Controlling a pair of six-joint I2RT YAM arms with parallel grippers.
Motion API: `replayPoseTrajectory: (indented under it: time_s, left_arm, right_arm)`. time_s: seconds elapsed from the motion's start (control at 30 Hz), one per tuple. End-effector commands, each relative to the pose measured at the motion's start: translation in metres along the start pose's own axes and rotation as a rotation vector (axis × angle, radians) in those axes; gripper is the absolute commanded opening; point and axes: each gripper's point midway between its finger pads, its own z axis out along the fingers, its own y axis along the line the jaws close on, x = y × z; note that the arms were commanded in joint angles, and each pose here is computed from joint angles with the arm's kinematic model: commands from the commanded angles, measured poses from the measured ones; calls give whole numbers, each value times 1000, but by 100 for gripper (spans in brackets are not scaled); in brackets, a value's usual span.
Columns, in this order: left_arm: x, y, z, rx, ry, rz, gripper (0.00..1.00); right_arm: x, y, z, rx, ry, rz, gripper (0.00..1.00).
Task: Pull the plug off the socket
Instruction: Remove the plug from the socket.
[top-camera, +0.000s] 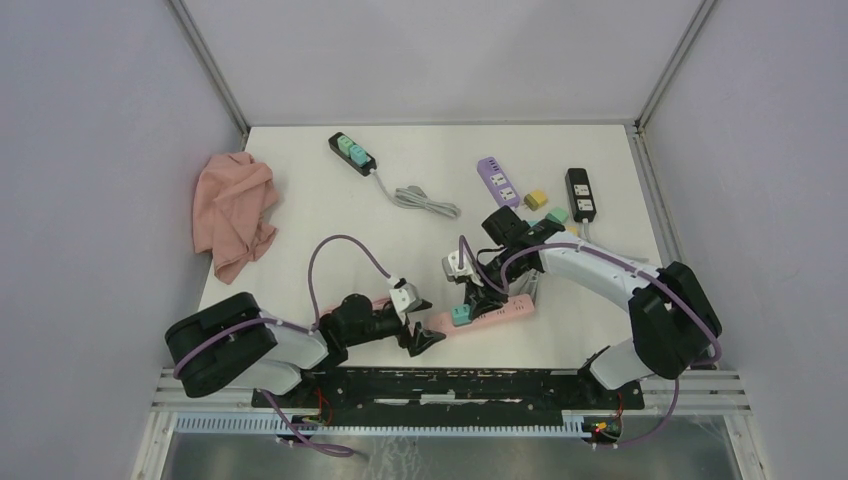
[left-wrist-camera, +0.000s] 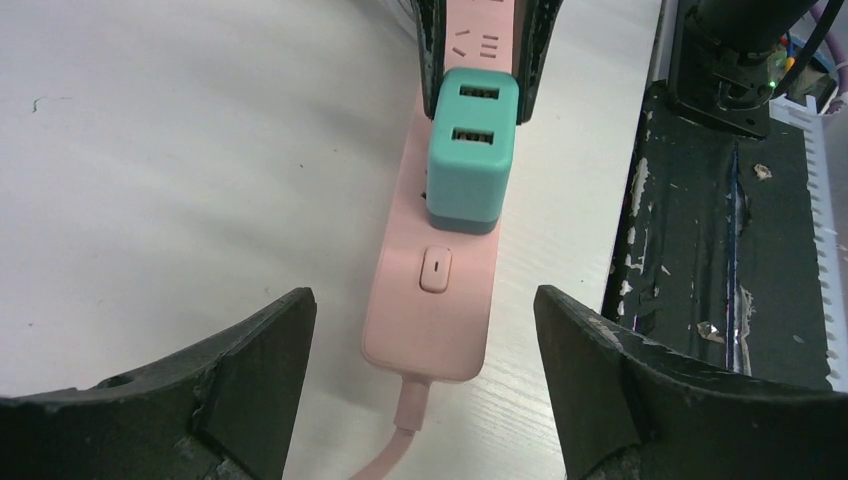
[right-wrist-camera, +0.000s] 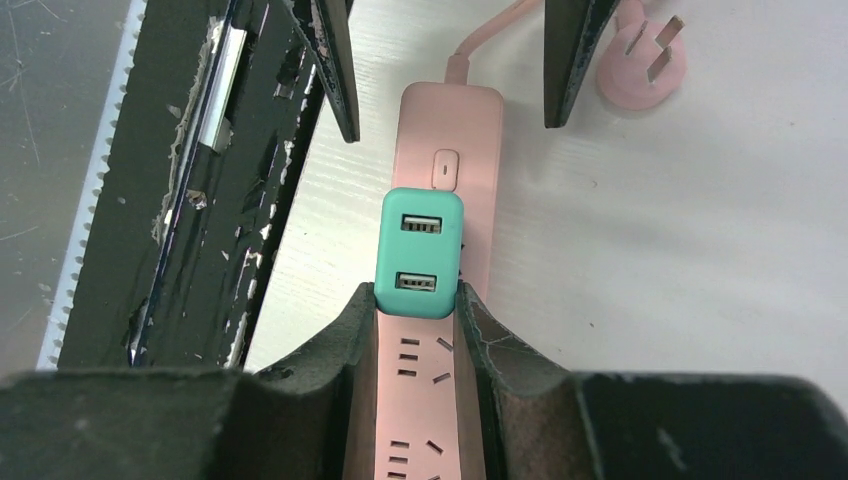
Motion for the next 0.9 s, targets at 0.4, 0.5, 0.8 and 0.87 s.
replayPoseTrajectory:
  time_s: [0.4, 0.5, 0.8, 0.87]
  left_arm:
    - [2, 5, 23, 4, 28, 82, 86]
    - [-1, 7, 28, -2, 30, 90, 84]
    - [6, 1, 35, 43, 63, 77, 63]
    - [7, 0, 34, 52, 65, 73, 59]
  right_arm:
    - [-25, 6, -16, -13, -88, -67, 0]
    - [-25, 7, -15, -19, -91, -68, 0]
    - [-25, 7, -15, -20, -92, -67, 0]
    - [-24, 7, -15, -21, -92, -64, 0]
